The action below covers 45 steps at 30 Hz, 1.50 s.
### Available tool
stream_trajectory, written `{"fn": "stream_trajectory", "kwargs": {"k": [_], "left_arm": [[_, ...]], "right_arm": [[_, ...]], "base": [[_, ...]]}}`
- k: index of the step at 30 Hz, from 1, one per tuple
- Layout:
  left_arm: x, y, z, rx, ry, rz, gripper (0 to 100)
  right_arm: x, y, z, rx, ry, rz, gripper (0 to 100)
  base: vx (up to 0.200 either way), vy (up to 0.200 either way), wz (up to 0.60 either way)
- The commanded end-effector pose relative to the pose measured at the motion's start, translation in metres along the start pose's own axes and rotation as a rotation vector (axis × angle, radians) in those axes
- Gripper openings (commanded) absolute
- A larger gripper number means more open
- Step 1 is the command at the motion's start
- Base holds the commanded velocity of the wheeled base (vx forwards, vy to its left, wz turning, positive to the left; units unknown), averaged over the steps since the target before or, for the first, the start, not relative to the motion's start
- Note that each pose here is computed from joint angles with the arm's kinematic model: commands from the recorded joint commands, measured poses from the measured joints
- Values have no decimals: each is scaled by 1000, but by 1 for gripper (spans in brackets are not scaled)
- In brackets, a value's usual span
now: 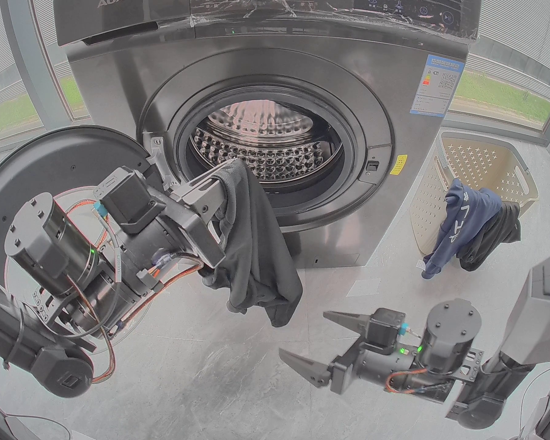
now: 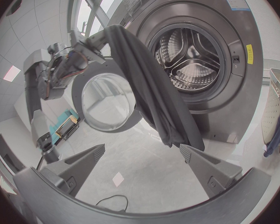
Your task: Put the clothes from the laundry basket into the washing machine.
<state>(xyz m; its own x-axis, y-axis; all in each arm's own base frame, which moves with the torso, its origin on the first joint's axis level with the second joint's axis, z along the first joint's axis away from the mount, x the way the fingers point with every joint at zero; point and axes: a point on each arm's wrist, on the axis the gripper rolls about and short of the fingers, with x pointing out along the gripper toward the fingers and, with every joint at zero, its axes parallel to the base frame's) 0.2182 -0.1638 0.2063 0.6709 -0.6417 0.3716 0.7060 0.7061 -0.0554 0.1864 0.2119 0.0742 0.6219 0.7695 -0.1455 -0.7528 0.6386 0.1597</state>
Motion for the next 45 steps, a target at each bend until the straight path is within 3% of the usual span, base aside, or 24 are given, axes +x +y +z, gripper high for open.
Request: {"fn": "stream_trajectory", "kwargs": {"k": [1,11,26,38,45], "left_arm": [[1,-1,12,4,-47,-14,0],[5,2,22,11,-92,3,0],[1,-3,35,9,-123,-12,0],[-1,-4,37,9,-126,-12,0],[-2,-4,37,8,-123,-19,0]], "right_arm": [[51,-17,-11,-1,-36,-35,100],[86,-19,7,-29,-162,-23,100],[125,-42,-14,-45,-180,-59,100],[132,-43,-2,-49,-235,-56,100],[157,-50,1,-57,-300,-55,100]], "base": [[0,0,0],[0,0,0],[0,0,0],[0,0,0],[0,0,0]]}}
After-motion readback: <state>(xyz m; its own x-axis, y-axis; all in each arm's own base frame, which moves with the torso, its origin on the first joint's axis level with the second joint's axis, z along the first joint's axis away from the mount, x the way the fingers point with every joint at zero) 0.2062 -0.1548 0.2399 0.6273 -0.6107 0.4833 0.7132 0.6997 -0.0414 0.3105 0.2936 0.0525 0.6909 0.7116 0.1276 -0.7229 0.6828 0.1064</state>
